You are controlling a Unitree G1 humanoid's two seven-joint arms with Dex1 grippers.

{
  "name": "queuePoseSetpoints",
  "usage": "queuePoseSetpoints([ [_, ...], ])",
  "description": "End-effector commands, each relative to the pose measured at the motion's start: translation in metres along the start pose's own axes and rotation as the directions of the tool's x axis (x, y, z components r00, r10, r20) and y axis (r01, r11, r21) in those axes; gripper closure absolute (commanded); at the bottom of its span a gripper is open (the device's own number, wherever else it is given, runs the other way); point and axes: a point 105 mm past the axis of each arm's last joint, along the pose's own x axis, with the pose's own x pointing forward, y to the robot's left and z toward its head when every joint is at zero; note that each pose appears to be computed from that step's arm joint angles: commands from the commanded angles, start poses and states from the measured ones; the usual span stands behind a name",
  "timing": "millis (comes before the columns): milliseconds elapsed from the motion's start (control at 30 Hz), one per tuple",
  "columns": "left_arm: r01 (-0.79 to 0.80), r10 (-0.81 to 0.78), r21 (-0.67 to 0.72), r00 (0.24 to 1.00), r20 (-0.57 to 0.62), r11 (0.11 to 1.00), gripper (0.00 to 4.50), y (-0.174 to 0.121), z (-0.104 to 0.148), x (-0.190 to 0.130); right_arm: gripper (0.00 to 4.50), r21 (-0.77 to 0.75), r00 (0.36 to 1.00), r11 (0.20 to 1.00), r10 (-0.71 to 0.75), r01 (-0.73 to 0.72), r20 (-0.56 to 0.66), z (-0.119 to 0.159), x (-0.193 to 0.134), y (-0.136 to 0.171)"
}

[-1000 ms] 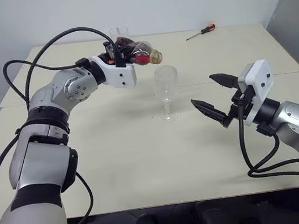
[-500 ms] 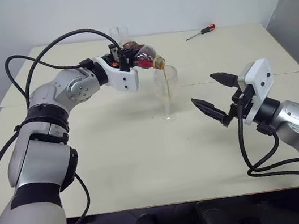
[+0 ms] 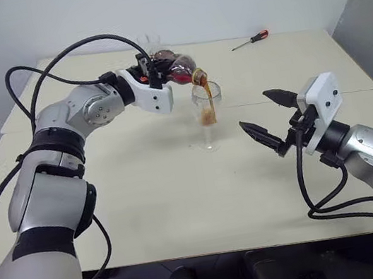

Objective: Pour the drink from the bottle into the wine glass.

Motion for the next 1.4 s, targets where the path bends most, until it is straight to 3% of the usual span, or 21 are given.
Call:
queuePoseSetpoints([
  [33, -0.067, 0.068, 0.040, 0.998, -0.006, 0.997, 3.81, 0.0255, -0.0030, -0.0025, 0.00, -0.027, 1.000, 1.000, 0.001, 0.000, 0.030, 0.0088, 0.0004, -0.0005],
  [1400, -0.043, 0.045, 0.098, 0.999, -0.024, 0.994, 3.82, 0.0316, -0.0068, -0.0024, 0.00, -0.021, 0.999, 0.999, 0.041, -0.040, 0.028, 0.0043, 0.0062, 0.0066],
])
